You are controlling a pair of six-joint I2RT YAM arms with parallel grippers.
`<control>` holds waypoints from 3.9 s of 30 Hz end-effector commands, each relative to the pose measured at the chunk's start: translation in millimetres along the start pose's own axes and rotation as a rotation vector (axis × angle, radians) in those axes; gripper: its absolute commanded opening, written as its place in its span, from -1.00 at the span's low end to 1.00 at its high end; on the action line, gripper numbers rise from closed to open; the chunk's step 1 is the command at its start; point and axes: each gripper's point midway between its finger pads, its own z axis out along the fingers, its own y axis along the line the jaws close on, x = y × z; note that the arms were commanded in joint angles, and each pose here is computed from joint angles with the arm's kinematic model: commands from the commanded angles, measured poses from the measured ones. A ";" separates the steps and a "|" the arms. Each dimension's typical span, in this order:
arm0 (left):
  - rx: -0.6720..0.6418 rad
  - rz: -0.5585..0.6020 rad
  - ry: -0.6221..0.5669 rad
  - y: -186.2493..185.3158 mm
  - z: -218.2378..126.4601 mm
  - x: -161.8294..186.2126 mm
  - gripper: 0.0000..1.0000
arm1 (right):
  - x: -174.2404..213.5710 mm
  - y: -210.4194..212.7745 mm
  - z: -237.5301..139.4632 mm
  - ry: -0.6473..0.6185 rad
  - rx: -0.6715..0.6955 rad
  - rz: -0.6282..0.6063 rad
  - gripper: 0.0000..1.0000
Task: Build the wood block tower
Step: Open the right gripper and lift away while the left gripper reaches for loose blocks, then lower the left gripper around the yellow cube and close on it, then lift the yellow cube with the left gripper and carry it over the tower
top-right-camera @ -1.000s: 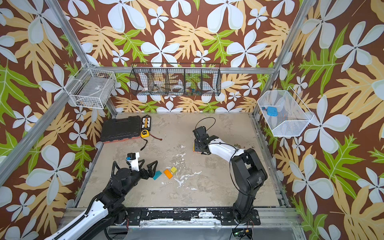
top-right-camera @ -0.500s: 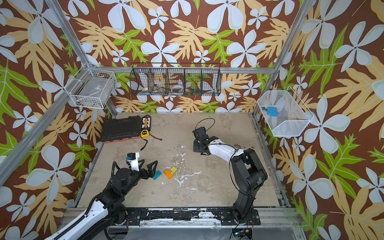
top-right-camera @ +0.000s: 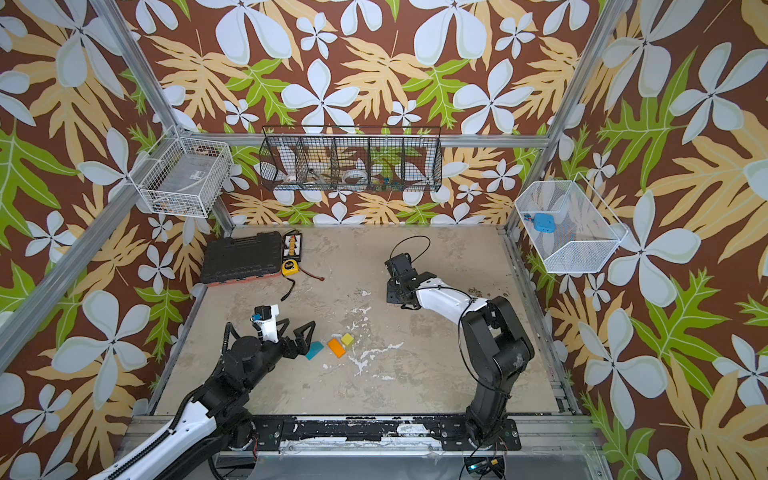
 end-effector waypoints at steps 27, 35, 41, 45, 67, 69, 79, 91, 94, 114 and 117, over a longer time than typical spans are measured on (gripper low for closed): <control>0.263 0.041 0.070 -54.0 4.5 25.8 0.71 | 4.1 -107.5 -160.3 -0.660 0.014 0.219 0.77; 0.235 0.155 0.231 -71.4 29.8 69.3 0.64 | 18.4 -206.6 -118.6 -0.646 0.212 0.432 0.75; 0.206 0.242 0.321 -76.8 47.3 91.7 0.63 | 17.1 -216.2 -90.1 -0.576 0.259 0.465 0.80; 0.184 0.278 0.349 -78.4 56.1 100.3 0.62 | 14.9 -211.1 -73.2 -0.506 0.254 0.440 0.77; 0.063 0.432 0.461 -72.8 88.7 137.0 0.26 | 11.7 -208.2 -54.9 -0.430 0.265 0.419 0.72; 0.061 0.442 0.467 -72.6 88.3 139.3 0.12 | 12.0 -208.2 -53.7 -0.426 0.266 0.418 0.72; 0.041 0.455 0.460 -69.4 86.5 138.0 -0.21 | 11.3 -207.7 -51.9 -0.418 0.268 0.416 0.71; 0.051 0.459 0.458 -71.7 86.8 137.3 -0.53 | 10.8 -207.8 -51.1 -0.415 0.269 0.414 0.70; 0.068 0.459 0.441 -77.5 88.3 131.9 -0.62 | 10.9 -208.0 -51.1 -0.415 0.270 0.415 0.70; 0.258 0.522 0.148 -159.2 114.3 -36.1 -1.00 | 11.7 -204.0 -58.8 -0.451 0.233 0.411 0.74; 0.242 0.573 0.111 -161.5 126.2 -58.0 -1.00 | 10.9 -204.0 -59.8 -0.457 0.231 0.413 0.74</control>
